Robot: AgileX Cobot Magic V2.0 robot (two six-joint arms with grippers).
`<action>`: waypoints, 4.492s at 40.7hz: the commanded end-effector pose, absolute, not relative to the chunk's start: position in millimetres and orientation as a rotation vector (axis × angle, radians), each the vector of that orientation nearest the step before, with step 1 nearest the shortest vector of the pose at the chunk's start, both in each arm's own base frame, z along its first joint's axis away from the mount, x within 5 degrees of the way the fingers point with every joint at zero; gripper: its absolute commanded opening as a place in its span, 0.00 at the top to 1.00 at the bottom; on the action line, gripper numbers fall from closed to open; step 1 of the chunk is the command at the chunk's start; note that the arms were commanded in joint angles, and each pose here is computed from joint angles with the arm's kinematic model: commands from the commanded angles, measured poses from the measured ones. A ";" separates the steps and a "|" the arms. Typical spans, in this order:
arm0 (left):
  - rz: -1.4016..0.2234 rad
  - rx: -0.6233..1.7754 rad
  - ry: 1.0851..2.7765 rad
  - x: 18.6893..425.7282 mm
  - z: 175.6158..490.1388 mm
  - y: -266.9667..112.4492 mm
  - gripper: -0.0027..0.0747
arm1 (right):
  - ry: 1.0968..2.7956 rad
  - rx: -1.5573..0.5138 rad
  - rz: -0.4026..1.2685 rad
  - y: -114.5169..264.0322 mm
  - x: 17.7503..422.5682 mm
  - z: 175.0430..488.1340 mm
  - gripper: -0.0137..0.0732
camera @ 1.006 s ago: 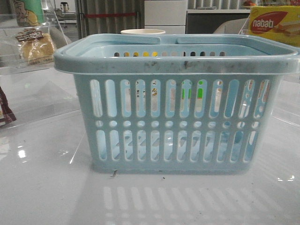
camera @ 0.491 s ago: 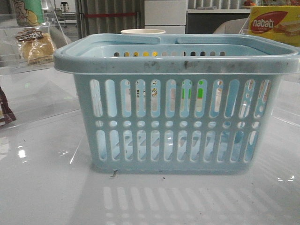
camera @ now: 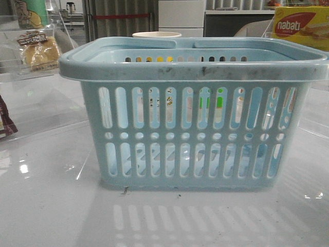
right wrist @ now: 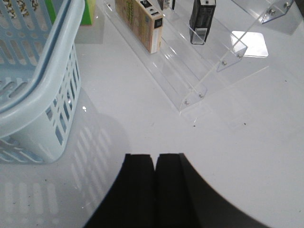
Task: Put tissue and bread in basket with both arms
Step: 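Reach the right gripper to the white tissue pack on the shelf and grasp it, then carry the tissue pack with the right gripper over the basket, then lower the tissue pack into the basket and open the right gripper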
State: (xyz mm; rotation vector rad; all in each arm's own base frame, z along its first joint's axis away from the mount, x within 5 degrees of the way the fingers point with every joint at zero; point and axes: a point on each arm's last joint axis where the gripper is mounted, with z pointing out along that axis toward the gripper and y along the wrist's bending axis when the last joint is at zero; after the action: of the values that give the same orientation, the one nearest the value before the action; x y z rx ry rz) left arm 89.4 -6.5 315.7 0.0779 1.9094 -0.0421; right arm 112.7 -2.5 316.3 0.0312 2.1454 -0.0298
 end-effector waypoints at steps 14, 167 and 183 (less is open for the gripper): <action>-0.053 0.074 1.899 103.1 322.9 -8.0 0.27 | 2.083 0.005 -0.088 -5.3 117.1 328.2 0.27; -0.053 0.074 1.904 104.1 322.4 -8.1 0.54 | 2.220 -0.565 0.232 164.0 303.5 333.4 0.30; -0.053 0.074 1.904 104.1 322.4 -8.1 0.54 | 2.201 -0.561 0.236 161.5 299.0 341.0 0.26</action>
State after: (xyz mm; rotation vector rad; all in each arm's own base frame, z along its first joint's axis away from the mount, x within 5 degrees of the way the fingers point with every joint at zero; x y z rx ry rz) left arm 99.6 -7.3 307.3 0.0806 2.0017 -0.0415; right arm 304.7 164.7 307.5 -0.5778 2.3456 0.2120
